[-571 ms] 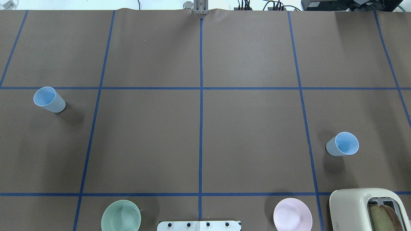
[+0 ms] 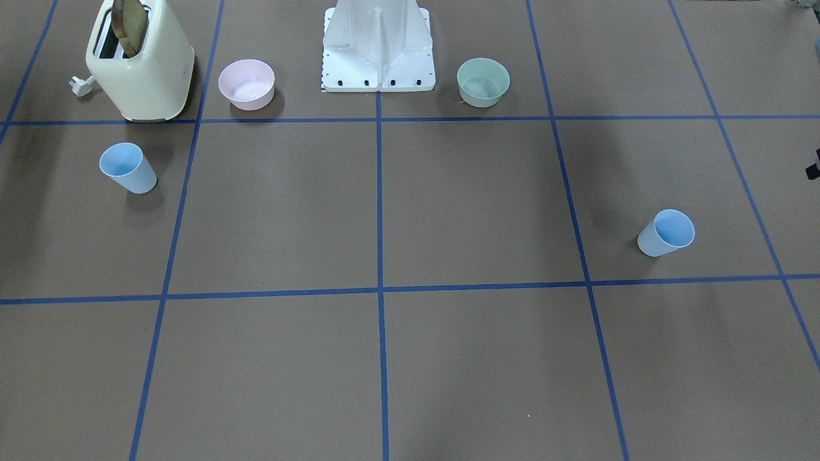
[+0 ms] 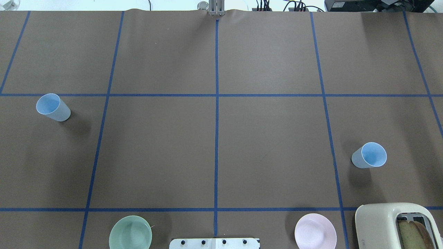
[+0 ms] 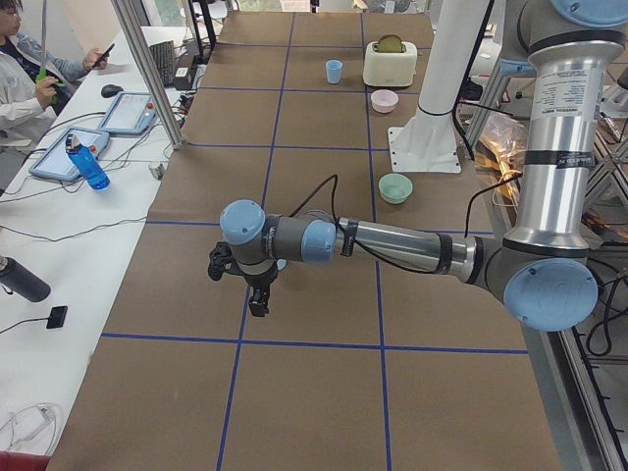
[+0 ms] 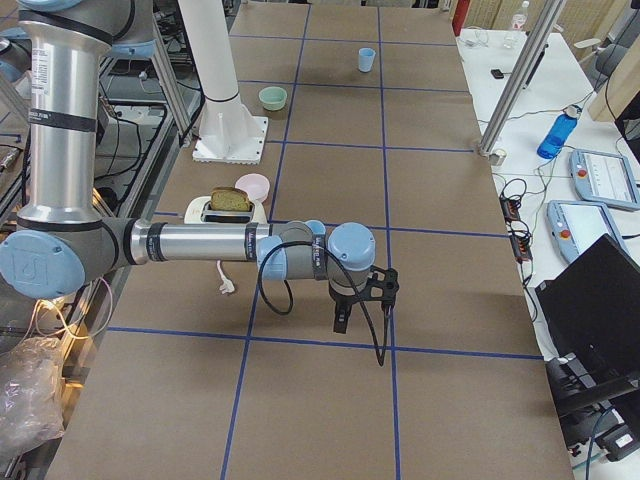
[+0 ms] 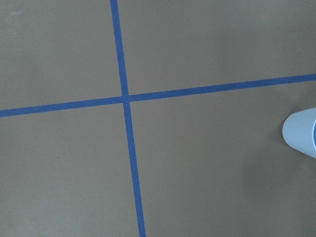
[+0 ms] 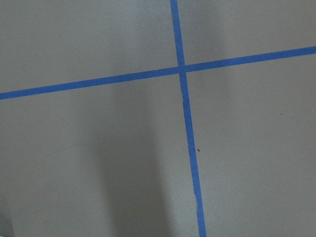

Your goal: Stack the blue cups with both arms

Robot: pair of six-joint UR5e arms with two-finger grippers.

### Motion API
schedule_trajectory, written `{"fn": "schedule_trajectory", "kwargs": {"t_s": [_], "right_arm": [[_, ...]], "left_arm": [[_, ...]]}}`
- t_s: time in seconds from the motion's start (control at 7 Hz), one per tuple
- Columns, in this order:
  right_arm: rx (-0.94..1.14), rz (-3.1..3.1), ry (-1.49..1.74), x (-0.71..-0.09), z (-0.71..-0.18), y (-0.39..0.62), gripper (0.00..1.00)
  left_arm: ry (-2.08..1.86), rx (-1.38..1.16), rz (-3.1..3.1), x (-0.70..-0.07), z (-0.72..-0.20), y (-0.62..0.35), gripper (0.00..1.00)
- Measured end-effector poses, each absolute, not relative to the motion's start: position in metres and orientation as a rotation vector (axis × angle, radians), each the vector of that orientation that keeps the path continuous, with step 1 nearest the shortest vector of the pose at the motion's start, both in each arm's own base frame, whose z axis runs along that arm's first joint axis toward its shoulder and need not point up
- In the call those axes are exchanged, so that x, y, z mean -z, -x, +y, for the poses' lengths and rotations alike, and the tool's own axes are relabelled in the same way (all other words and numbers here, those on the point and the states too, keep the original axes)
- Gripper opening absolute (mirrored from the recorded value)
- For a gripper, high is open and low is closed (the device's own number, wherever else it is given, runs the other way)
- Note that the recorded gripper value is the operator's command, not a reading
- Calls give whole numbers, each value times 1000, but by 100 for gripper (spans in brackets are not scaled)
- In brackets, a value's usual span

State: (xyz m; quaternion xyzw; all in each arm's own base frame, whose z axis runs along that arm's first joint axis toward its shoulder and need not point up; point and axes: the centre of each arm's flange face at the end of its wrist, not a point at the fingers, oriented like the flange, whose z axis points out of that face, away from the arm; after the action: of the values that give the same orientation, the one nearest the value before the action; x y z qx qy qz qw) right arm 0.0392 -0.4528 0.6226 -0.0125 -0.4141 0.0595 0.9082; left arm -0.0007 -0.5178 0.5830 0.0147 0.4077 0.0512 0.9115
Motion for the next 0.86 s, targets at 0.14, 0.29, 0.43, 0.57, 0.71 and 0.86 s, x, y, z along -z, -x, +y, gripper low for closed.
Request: {"fn": "schedule_trajectory", "kwargs": {"t_s": [0.14, 0.29, 0.43, 0.57, 0.71, 0.86], "right_arm": [[-107, -858, -9, -610, -464, -38, 99], [-99, -862, -43, -597, -475, -37, 100], [-129, -868, -38, -592, -479, -36, 100], [-168, -874, -31, -590, -481, -35, 100], [-179, -881, -51, -590, -480, -34, 100], [-178, -888, -73, -592, -476, -34, 100]], "left_arm": [[-22, -99, 850, -570, -527, -17, 98], [-16, -104, 862, -556, -537, -36, 98], [-9, -115, 870, -541, -546, -58, 98], [0, -127, 875, -529, -553, -79, 98], [8, -130, 878, -521, -557, -93, 98], [14, -135, 880, -518, -560, -102, 98]]}}
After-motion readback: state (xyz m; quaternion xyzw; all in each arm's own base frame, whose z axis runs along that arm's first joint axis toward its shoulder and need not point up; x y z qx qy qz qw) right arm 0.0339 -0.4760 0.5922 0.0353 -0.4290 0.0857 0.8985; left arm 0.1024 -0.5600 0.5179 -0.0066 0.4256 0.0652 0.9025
